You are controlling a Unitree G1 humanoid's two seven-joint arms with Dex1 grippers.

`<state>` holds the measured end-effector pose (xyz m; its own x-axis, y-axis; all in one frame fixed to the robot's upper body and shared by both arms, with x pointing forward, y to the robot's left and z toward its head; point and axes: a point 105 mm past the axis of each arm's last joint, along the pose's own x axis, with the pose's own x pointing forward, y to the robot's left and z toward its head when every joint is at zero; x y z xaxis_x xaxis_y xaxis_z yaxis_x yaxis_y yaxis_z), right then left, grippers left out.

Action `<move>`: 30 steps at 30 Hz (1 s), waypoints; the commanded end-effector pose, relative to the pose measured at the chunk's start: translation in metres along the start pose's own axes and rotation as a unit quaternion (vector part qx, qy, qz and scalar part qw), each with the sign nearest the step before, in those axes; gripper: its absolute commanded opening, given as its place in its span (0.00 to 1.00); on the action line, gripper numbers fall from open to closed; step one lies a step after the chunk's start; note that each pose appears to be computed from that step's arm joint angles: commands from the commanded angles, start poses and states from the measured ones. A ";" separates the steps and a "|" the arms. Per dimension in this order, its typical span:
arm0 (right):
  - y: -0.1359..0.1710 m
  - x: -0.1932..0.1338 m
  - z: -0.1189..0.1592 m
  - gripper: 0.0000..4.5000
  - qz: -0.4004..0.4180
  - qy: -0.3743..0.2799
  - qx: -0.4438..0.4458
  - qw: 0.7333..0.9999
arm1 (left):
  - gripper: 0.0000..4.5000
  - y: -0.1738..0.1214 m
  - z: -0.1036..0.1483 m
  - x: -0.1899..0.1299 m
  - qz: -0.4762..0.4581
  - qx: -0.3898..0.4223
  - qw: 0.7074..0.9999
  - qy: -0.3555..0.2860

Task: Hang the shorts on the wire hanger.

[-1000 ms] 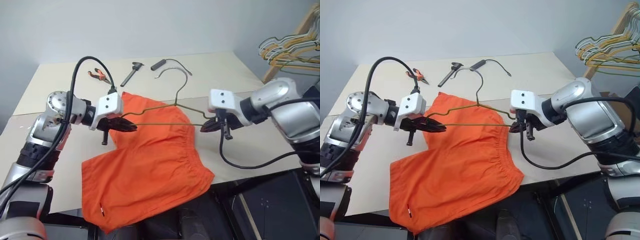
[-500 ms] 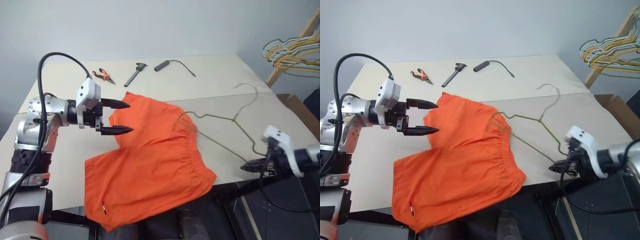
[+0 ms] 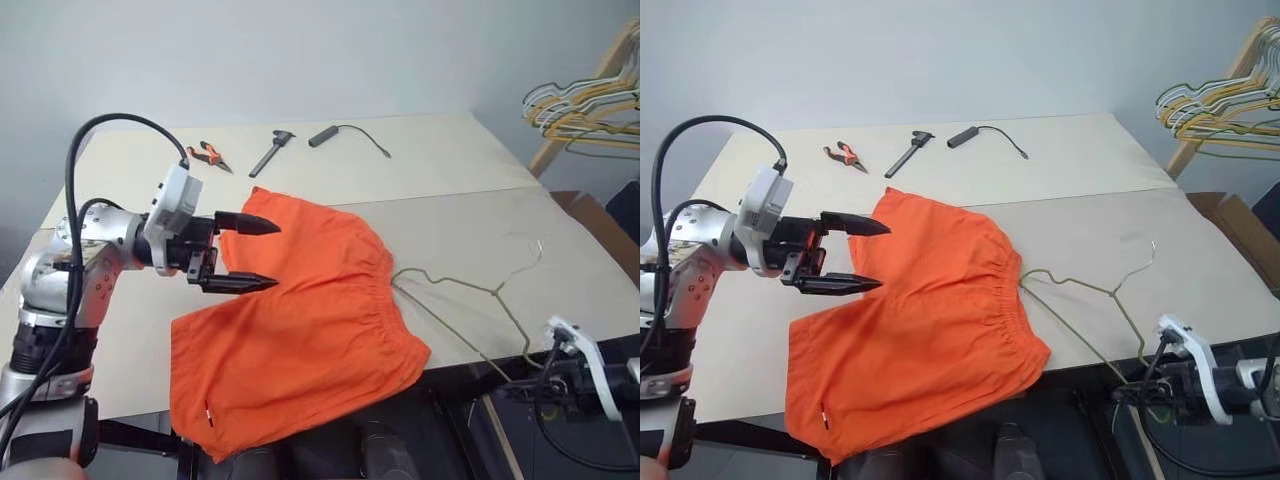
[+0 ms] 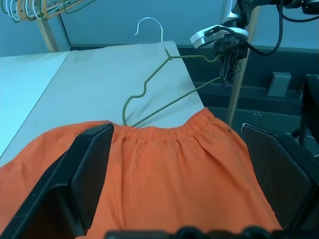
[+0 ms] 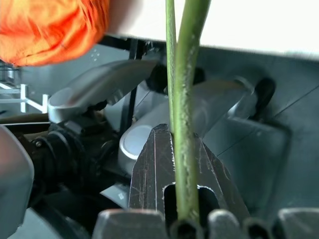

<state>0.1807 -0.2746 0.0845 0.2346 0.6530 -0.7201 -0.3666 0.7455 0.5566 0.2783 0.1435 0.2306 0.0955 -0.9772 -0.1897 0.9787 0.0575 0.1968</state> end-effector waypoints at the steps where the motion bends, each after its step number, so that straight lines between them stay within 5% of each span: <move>1: 0.009 -0.010 0.008 0.00 0.019 -0.019 -0.018 0.999 | 0.99 -0.005 0.008 -0.003 -0.004 0.017 1.000 -0.003; 21: 0.018 -0.009 -0.004 0.00 0.064 0.018 -0.019 0.998 | 0.99 -0.014 0.004 -0.006 -0.018 0.021 1.000 0.002; 30: 0.014 0.008 0.016 0.00 0.082 0.005 -0.031 0.996 | 0.99 -0.015 0.003 -0.008 -0.013 0.025 1.000 0.008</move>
<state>0.1879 -0.2611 0.0913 0.1624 0.7479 -0.6437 -0.4277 0.6412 0.6371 0.2656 0.1479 0.2212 0.0604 -0.9751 -0.2135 0.9832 0.0212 0.1812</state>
